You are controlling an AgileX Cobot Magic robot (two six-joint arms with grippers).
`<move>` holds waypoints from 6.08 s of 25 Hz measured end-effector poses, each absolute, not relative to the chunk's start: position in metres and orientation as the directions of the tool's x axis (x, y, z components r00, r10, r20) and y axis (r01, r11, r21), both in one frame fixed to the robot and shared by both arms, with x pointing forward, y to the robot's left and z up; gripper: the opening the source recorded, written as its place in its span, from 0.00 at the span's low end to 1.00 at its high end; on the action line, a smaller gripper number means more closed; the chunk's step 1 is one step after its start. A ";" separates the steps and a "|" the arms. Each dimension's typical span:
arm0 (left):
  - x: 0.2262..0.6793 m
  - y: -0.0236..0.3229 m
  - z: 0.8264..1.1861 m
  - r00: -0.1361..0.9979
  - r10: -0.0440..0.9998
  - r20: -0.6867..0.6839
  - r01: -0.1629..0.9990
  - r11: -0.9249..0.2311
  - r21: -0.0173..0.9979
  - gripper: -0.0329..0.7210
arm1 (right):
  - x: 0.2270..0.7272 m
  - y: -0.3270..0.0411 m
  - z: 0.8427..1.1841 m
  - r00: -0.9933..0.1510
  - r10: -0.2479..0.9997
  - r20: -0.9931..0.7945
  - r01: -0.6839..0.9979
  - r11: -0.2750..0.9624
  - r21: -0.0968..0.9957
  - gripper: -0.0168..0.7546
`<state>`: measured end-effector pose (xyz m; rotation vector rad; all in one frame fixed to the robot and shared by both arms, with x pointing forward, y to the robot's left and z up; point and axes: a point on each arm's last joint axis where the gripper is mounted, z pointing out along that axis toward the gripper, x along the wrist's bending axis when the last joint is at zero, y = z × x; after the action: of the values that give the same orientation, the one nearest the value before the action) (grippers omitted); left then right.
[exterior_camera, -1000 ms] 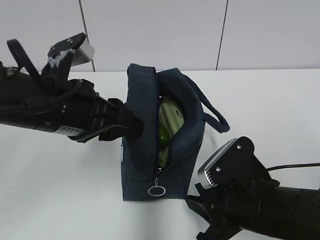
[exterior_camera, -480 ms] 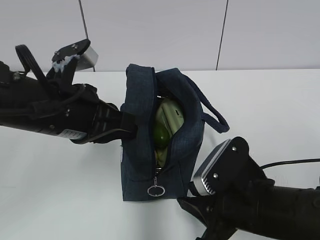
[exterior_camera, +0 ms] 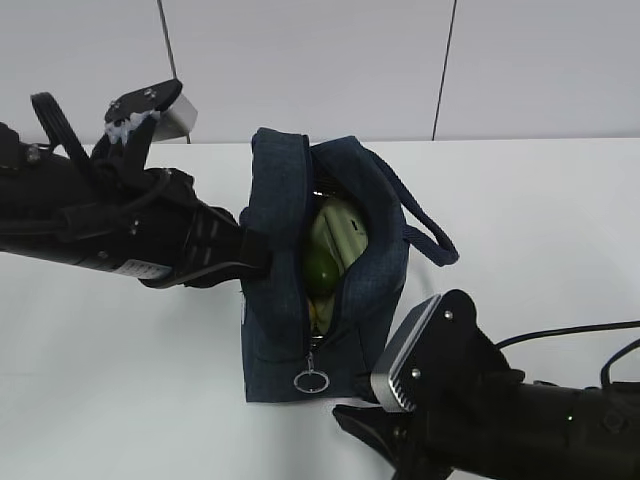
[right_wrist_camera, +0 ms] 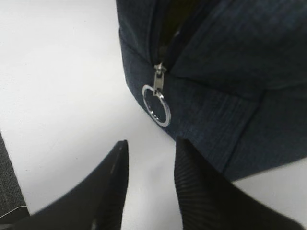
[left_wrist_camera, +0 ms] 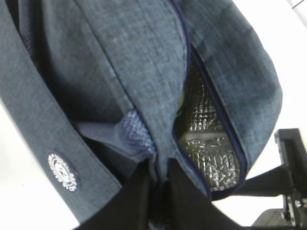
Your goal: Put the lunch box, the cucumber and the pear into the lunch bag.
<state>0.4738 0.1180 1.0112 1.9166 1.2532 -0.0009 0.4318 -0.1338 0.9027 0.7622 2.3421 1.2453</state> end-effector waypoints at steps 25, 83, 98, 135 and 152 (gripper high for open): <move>0.474 0.118 1.011 0.510 0.760 -0.403 0.754 -0.170 0.634 0.05 | 0.444 -0.130 0.883 -0.762 0.629 -0.152 0.223 0.476 0.851 0.49; 0.474 0.118 1.011 0.515 0.761 -0.395 0.750 -0.176 0.638 0.05 | 0.461 -0.102 0.877 -0.831 0.550 -0.087 0.195 0.433 0.880 0.32; 0.475 0.118 1.012 0.515 0.761 -0.395 0.749 -0.175 0.639 0.05 | 0.461 -0.103 0.870 -0.833 0.548 -0.079 0.215 0.450 0.867 0.08; 0.476 0.120 1.011 0.533 0.766 -0.360 0.729 -0.199 0.655 0.05 | 0.442 -0.107 0.919 -0.868 0.492 -0.070 0.135 0.370 0.919 0.02; 0.476 0.120 1.011 0.537 0.765 -0.355 0.726 -0.206 0.656 0.05 | 0.439 -0.112 0.952 -0.846 0.522 -0.109 0.071 0.312 0.947 0.02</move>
<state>0.4758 0.1197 1.0113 1.9561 1.2114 0.0603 0.4387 -0.1124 0.9525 0.5279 2.1878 1.5493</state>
